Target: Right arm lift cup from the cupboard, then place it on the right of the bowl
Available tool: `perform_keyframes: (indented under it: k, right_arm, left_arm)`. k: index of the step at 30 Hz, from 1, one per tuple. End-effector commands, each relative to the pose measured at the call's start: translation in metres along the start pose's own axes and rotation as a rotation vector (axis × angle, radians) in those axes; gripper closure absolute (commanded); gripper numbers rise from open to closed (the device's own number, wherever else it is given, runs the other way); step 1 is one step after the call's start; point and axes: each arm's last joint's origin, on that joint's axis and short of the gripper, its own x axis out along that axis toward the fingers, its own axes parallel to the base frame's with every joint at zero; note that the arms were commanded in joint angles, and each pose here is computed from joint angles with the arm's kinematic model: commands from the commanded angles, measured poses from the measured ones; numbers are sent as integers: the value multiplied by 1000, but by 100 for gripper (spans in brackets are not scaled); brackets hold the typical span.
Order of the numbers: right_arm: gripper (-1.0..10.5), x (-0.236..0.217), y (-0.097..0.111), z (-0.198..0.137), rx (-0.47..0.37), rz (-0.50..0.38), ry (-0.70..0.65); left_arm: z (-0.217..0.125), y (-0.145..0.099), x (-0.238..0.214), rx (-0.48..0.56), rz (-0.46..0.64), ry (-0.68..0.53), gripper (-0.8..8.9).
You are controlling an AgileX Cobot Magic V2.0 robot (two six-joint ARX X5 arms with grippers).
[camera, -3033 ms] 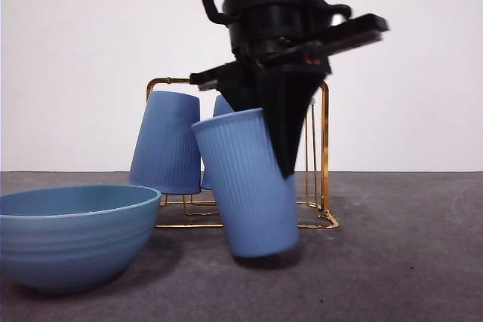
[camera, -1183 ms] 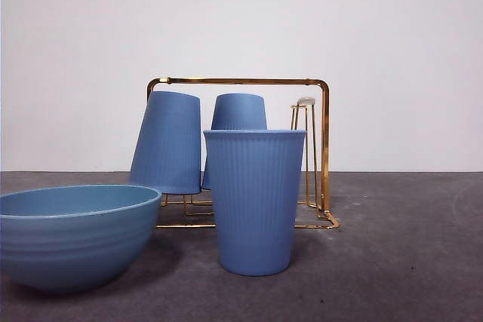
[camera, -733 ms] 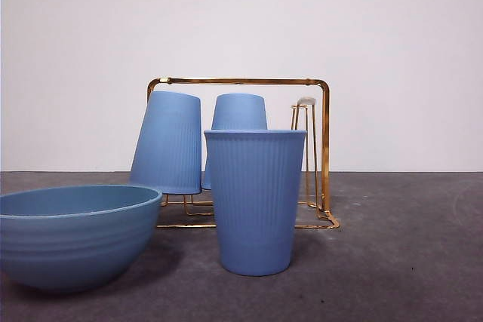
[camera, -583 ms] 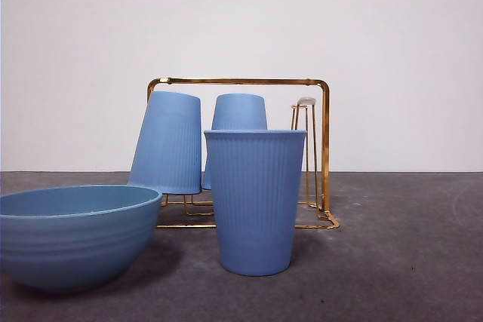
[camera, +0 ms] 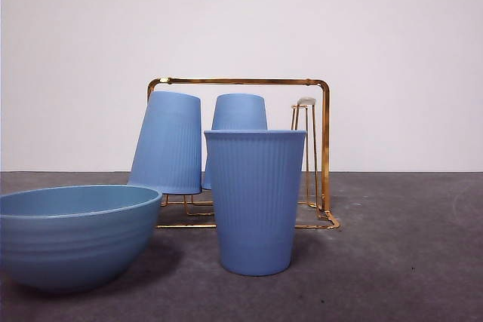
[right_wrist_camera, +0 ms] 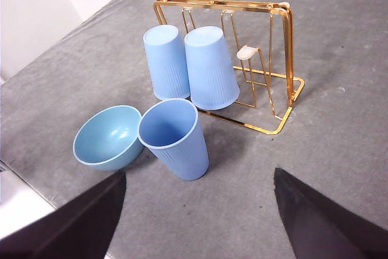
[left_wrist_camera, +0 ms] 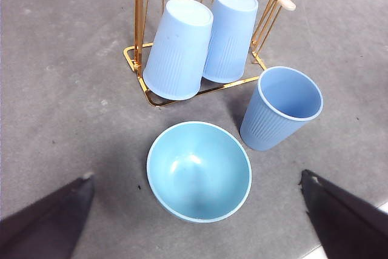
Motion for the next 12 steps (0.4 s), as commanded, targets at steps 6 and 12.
perform_keyframes:
  k: [6,12]
  right_arm:
    - [932,-2,1,3,-12,5,-12]
    - [932,-2,1,3,-13,-2,-15]
  left_arm:
    - [2,-1,-1,-9,-8,-18,799]
    - [3,-1,-1,-9,-10,-21,788]
